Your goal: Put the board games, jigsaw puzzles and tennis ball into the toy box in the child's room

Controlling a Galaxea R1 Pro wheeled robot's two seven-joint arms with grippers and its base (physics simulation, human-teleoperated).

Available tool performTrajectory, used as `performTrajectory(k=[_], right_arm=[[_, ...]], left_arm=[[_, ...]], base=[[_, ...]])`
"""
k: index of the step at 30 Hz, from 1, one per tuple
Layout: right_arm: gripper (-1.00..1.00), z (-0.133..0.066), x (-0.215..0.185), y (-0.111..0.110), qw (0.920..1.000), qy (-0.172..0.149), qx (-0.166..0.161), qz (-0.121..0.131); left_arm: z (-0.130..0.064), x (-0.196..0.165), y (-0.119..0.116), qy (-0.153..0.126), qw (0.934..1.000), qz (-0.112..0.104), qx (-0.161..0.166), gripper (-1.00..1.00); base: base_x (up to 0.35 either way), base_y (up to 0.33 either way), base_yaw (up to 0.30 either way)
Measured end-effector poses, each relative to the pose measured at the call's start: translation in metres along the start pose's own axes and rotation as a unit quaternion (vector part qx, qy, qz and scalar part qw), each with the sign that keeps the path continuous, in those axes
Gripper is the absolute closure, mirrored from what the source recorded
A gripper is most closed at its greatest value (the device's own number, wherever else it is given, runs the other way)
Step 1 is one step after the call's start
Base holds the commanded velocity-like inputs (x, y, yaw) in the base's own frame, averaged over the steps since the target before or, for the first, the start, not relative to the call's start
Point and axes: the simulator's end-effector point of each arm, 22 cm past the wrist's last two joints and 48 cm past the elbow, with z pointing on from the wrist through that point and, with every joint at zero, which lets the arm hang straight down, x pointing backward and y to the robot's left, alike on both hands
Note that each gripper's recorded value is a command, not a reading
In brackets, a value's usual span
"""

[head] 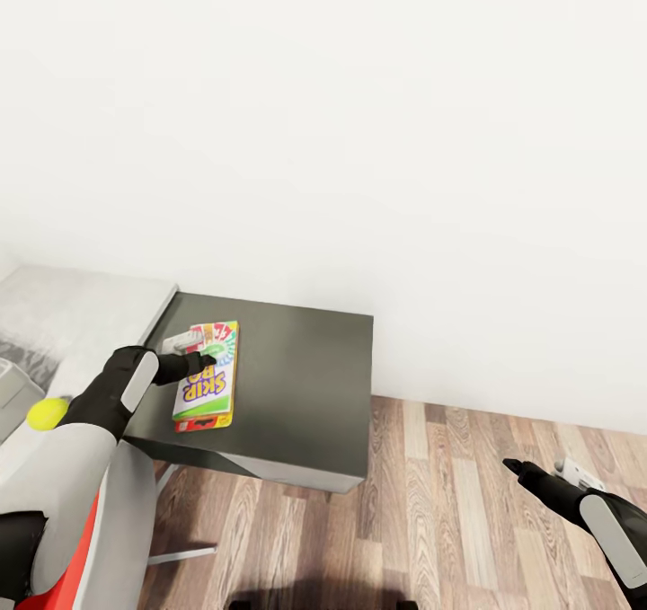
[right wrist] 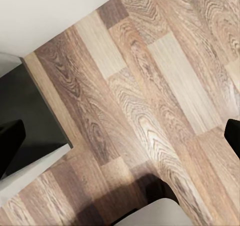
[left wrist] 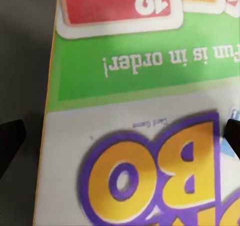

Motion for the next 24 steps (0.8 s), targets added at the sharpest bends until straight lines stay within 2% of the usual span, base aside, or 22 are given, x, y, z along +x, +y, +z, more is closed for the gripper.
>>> performTrajectory(k=[4,11,24], right_arm=[[-1.00,0.001,0.000,0.000,1.0000,0.000,0.001,0.000],[-1.00,0.001,0.001,-0.001,1.0000,0.001,0.001,0.000],[-1.00,0.002,0.001,-0.001,1.0000,0.002,0.002,0.000]], left_arm=[[0.000,-0.001,0.002,-0.001,1.0000,0.007,-0.004,-1.00],[0.002,0.002,-0.007,0.003,0.9998,0.002,0.017,-1.00],[0.002,0.001,-0.010,0.001,0.9998,0.002,0.022,-1.00]], base=[[0.000,-0.178,0.000],[0.000,-0.062,0.000],[0.000,-0.147,0.000]])
